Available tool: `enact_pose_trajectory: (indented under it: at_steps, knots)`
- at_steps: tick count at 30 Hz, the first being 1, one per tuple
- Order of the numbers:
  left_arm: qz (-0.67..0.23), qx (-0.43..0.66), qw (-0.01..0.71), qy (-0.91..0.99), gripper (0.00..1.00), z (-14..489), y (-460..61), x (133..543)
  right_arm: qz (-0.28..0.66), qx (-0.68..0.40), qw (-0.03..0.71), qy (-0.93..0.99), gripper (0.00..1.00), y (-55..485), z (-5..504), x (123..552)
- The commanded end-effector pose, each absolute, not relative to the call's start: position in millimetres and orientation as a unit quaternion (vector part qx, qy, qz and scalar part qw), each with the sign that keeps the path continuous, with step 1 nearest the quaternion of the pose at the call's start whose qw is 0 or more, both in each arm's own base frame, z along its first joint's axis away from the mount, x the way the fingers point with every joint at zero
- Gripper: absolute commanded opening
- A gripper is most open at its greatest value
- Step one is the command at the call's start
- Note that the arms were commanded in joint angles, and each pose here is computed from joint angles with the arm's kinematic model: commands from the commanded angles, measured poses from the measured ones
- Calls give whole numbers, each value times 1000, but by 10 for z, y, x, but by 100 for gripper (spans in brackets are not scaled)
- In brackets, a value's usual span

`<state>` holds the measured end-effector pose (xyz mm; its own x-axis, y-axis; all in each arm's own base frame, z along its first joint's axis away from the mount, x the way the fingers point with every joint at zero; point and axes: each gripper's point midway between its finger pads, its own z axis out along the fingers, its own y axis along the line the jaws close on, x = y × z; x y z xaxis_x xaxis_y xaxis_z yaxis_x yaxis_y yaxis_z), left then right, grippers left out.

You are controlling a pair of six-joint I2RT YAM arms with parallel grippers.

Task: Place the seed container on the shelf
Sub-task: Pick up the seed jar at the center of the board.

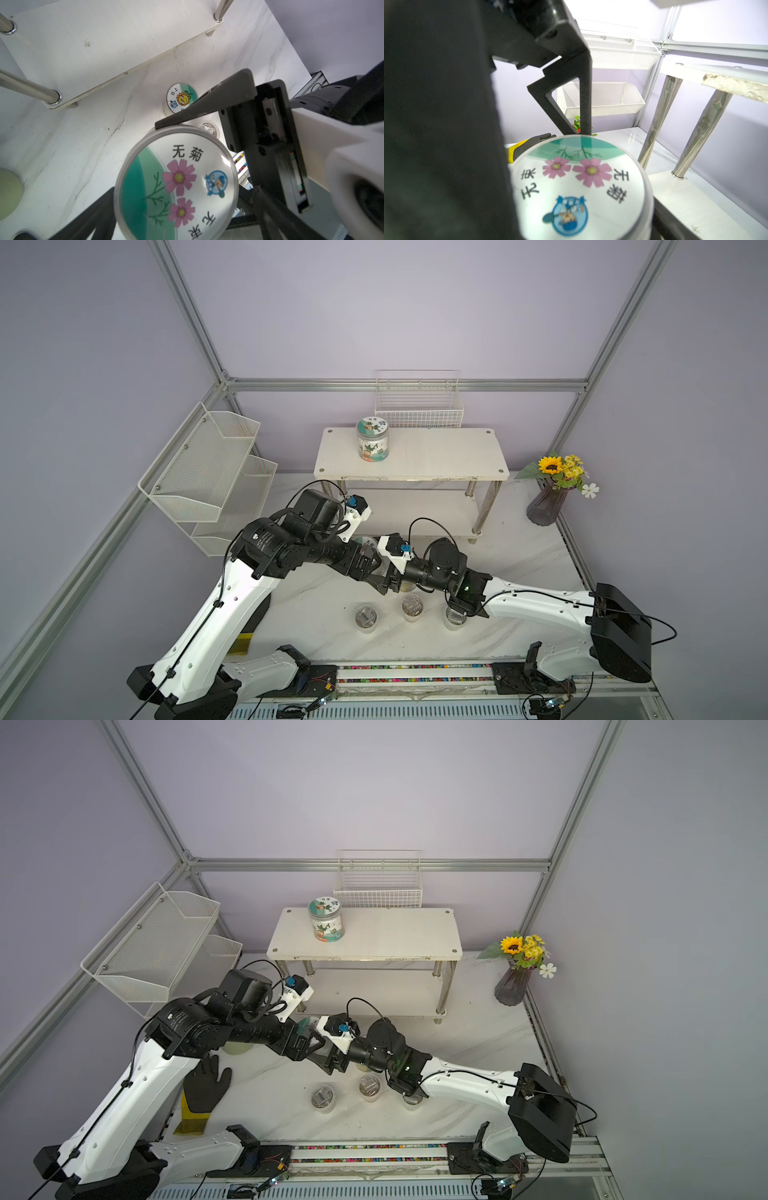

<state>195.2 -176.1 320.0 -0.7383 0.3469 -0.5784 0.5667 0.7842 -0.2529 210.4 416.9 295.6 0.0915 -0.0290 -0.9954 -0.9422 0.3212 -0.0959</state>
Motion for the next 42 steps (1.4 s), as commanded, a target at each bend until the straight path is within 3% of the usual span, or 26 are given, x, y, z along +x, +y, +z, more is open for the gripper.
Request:
enact_pose_trajectory:
  at_steps: [1,25,42]
  knots:
    - [-261,275,292,878,100,3493,-1903,1857,364,-432,583,583,72,4132,2804,2200]
    - [-258,256,294,884,100,3412,-1851,1942,375,-433,588,571,72,4131,2882,2158]
    - [-165,178,363,900,100,3541,-1390,2209,380,-434,590,565,71,4100,2952,2120]
